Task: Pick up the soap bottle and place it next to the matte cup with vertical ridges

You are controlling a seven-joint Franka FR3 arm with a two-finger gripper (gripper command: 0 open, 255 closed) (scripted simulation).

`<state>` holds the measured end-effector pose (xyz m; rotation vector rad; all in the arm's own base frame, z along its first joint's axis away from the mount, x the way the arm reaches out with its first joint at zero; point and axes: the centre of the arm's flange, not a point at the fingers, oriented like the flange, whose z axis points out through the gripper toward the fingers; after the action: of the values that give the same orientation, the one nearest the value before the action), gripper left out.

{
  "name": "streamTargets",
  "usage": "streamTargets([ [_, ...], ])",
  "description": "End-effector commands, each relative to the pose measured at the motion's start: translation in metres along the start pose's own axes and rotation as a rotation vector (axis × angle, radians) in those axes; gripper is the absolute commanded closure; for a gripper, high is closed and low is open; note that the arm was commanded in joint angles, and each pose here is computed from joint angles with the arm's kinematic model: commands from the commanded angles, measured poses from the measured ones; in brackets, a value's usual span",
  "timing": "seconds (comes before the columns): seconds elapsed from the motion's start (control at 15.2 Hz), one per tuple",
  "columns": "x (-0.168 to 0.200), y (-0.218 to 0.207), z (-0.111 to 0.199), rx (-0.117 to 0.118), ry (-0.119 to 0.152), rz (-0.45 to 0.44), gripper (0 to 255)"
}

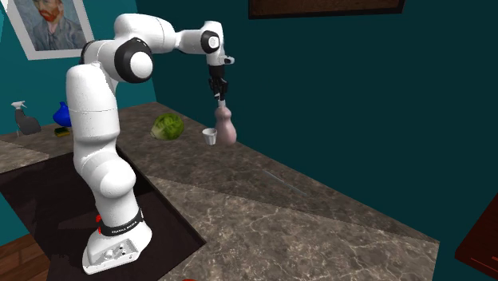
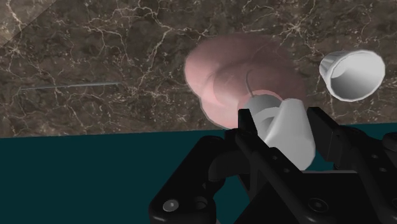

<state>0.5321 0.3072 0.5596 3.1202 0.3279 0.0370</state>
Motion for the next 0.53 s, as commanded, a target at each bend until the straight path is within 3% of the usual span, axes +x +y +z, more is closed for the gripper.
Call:
streamTargets([
  [0.0, 0.000, 0.000, 0.010, 0.001, 0.002, 0.000, 255],
  [0.46, -0.001, -0.001, 0.047, 0.001, 0.002, 0.000, 255],
])
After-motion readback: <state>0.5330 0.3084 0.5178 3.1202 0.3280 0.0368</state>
